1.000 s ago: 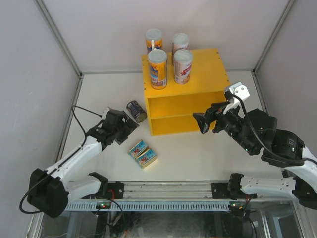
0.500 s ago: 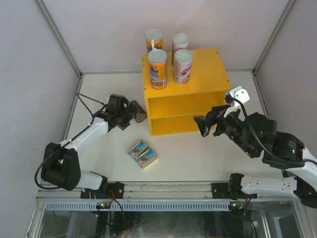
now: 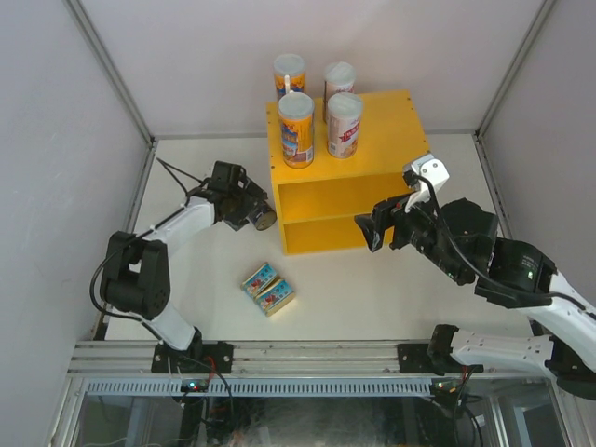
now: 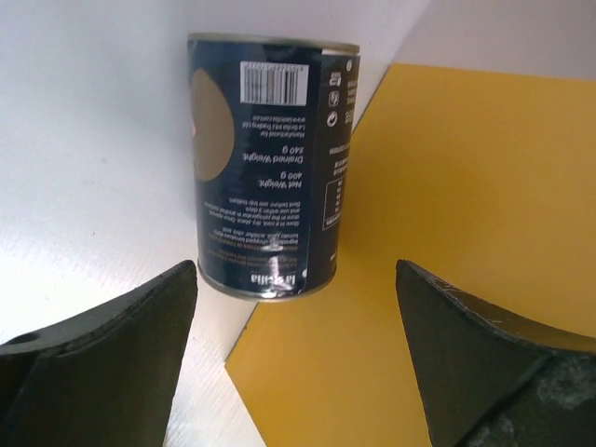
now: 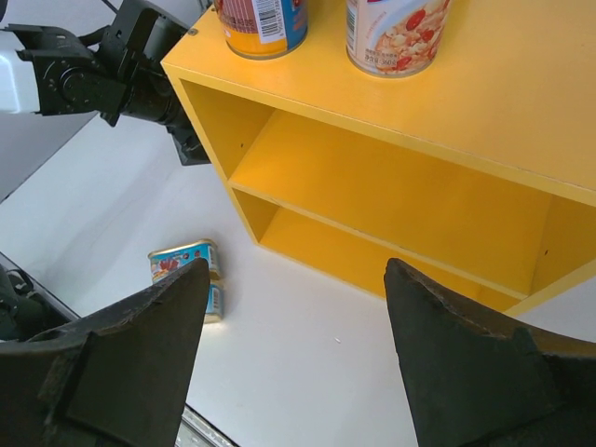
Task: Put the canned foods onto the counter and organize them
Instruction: Pick up the canned food from the center of the board.
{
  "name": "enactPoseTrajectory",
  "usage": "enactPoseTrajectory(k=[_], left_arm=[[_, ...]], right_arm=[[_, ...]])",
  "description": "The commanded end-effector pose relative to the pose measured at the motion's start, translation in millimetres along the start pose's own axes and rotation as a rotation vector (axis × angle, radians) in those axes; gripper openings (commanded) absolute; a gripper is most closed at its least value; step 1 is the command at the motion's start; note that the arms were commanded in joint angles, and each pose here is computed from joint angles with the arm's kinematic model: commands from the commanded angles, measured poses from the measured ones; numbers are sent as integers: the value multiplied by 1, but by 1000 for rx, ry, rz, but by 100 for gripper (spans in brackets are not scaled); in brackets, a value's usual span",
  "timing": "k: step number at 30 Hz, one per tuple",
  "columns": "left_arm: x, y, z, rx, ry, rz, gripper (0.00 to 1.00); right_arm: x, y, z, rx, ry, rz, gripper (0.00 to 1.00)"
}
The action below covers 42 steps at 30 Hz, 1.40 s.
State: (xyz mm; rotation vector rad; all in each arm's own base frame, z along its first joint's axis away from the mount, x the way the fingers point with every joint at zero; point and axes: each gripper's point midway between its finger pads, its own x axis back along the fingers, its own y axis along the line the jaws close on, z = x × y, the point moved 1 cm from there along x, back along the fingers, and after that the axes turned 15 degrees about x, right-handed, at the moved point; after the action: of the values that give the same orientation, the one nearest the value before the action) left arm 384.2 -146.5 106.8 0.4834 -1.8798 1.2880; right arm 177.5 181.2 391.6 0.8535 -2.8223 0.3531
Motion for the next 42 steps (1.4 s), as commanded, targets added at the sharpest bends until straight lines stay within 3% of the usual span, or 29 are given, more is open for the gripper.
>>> enactPoseTrajectory(k=[1,32,37,42], left_arm=[[0,-27,-9,-34,0,47,91],[-50,4,4,-126,72,-145,88],[-57,4,8,-136,83,-156,80],[-62,7,11,-139,95,-165,59]], right_arm=[[-3,1,-10,-9,-38,-26,75],[-4,-8,5,-44,-14,-18,74],[-4,-7,9,-49,-8,-22,74],[-4,-8,11,-51,-6,-18,74]])
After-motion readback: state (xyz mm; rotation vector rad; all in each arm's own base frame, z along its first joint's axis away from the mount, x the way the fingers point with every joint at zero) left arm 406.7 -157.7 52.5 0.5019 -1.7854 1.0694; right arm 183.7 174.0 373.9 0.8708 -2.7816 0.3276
